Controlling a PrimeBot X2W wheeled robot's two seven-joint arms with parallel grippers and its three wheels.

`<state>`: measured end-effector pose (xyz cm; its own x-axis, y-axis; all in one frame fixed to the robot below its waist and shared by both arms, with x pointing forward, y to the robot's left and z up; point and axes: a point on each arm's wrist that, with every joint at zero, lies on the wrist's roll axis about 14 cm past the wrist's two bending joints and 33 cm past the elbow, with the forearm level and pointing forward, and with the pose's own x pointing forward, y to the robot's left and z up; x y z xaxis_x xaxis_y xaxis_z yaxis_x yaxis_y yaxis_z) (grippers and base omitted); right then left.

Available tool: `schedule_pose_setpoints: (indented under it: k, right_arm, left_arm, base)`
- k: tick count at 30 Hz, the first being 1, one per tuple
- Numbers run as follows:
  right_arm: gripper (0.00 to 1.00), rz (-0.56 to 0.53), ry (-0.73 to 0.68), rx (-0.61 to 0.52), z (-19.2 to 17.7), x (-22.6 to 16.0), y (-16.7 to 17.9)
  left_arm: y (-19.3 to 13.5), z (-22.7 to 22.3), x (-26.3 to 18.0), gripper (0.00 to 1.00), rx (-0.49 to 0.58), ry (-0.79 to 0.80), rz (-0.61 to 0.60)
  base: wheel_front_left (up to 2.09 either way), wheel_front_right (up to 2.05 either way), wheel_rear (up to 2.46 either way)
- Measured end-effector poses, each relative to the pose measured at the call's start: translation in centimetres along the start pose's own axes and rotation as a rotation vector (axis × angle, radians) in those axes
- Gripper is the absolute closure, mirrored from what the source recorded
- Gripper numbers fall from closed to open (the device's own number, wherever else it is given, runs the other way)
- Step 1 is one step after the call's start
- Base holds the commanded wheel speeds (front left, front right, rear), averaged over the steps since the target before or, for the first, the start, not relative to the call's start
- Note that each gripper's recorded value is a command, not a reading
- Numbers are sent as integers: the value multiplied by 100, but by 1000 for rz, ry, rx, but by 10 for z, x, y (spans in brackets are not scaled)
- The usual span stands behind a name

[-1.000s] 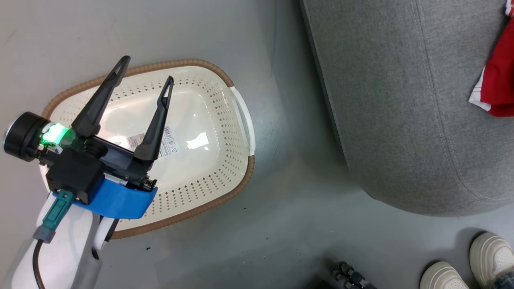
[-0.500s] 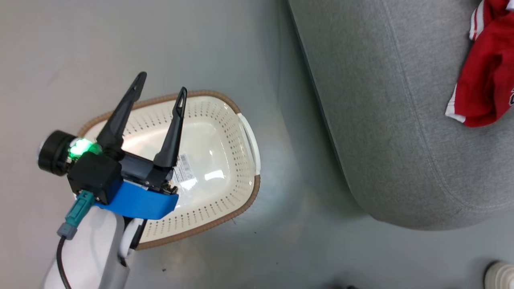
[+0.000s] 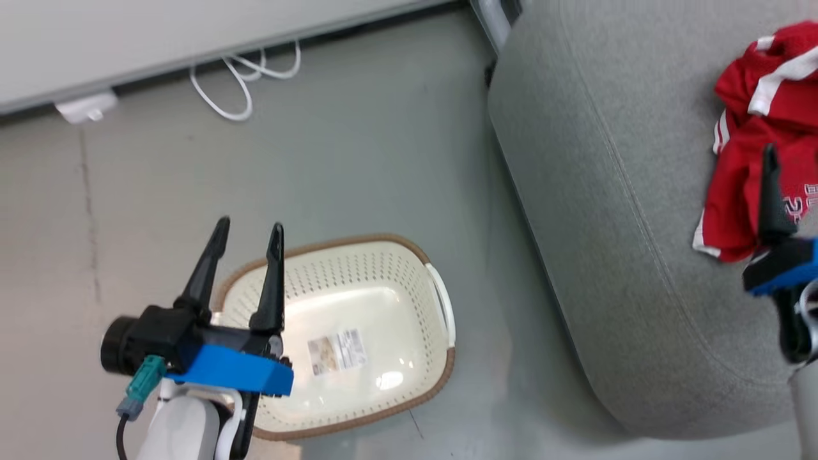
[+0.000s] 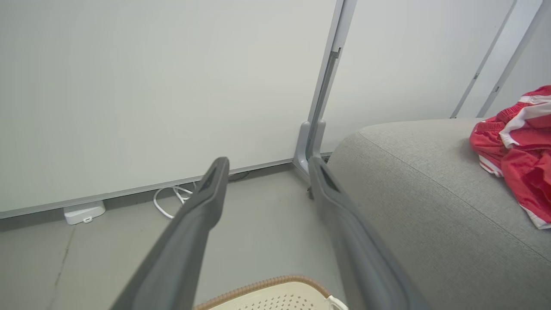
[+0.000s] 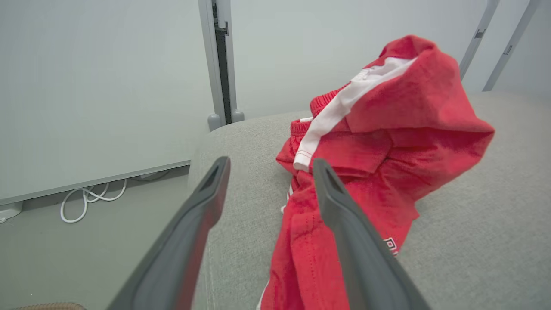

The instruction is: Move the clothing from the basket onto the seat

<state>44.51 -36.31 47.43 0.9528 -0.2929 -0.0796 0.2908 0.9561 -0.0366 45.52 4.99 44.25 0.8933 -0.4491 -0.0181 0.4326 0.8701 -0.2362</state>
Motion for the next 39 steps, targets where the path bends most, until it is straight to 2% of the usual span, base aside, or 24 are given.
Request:
schedule_pose_setpoints:
  k: [9,18,26,39]
  right_arm:
    - [0,171,-50,61,16,-52,69]
    - [0,282,-53,112,22,-93,121]
    - [0,345,-20,134,14,-116,145]
    - [0,357,-22,147,17,-123,150]
  left_arm:
    - [27,23,-63,0,20,-22,172]
    - [51,32,-117,0,8,-46,314]
    - [56,30,-141,0,-10,-48,359]
    - [55,28,-145,0,-25,-45,362]
  base:
    - [0,0,0]
    - [0,0,0]
    - [0,0,0]
    - [0,0,0]
